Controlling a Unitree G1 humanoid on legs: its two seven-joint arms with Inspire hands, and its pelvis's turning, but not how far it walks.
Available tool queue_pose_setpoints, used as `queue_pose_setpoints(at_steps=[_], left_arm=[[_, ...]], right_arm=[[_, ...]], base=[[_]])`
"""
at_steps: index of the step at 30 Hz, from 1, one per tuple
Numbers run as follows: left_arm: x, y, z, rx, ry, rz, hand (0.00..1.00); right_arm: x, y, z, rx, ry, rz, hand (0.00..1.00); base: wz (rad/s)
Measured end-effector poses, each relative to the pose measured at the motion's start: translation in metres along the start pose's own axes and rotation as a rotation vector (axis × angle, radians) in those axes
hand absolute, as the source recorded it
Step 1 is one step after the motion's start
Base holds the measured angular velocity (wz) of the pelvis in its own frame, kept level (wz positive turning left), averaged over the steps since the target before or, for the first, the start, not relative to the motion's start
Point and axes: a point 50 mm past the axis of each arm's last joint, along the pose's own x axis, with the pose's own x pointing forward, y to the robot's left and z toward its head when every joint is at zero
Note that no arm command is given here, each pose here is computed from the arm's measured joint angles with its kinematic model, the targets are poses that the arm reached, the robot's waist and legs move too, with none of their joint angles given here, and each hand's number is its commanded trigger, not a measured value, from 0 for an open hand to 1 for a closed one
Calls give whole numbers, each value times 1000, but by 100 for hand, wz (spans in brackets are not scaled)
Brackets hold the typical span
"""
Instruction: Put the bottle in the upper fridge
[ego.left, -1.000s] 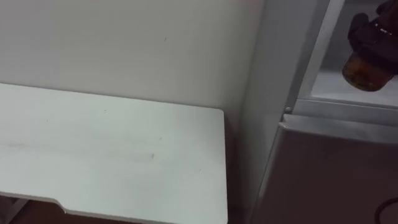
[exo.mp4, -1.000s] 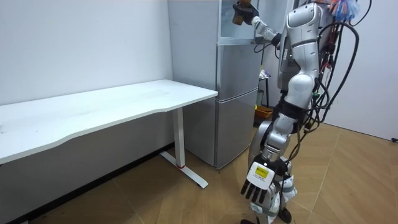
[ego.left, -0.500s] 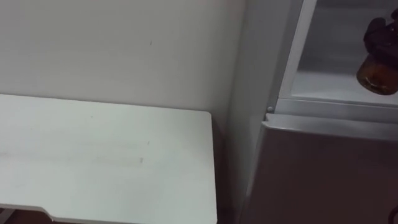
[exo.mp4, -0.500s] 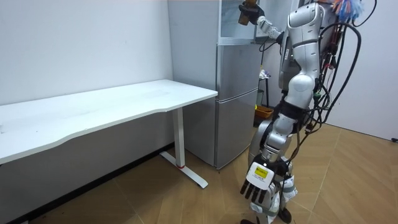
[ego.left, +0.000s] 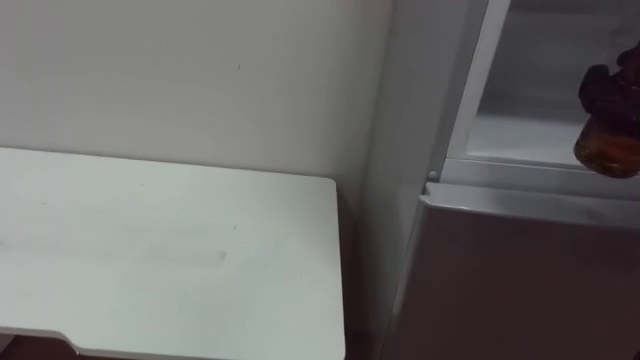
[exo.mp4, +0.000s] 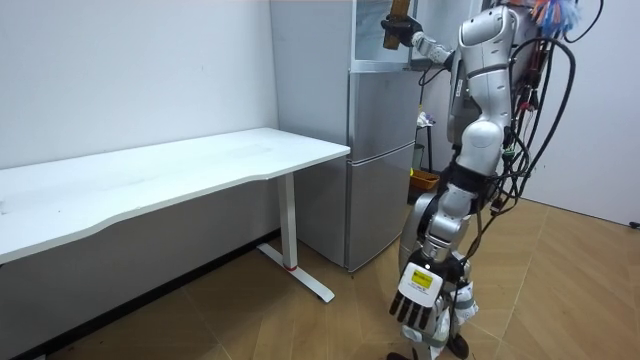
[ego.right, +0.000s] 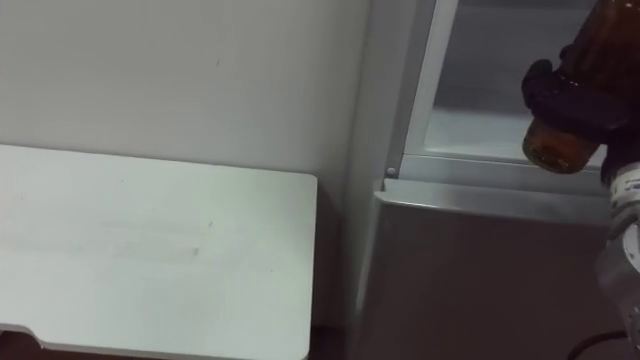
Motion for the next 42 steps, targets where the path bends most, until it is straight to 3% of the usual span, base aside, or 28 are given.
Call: queue_pose_setpoints(at_steps=[16,24,32,42], left_arm=[[-2,6,-7,8,15,14,0],[-3,19,-2,-10,11,49,0],[-1,25,20,-7,-54,75,0],[-1,28,25,5,-68,101,0]], right_arm=[[5,-10,-11,-25,50,-55,100],[6,-21,-38,-107,176,-170,100],[21,-18,-21,-121,132,-223,100],[29,-17,-22,-159,148,-356,100]], base=[[0],[3],[13],[2]])
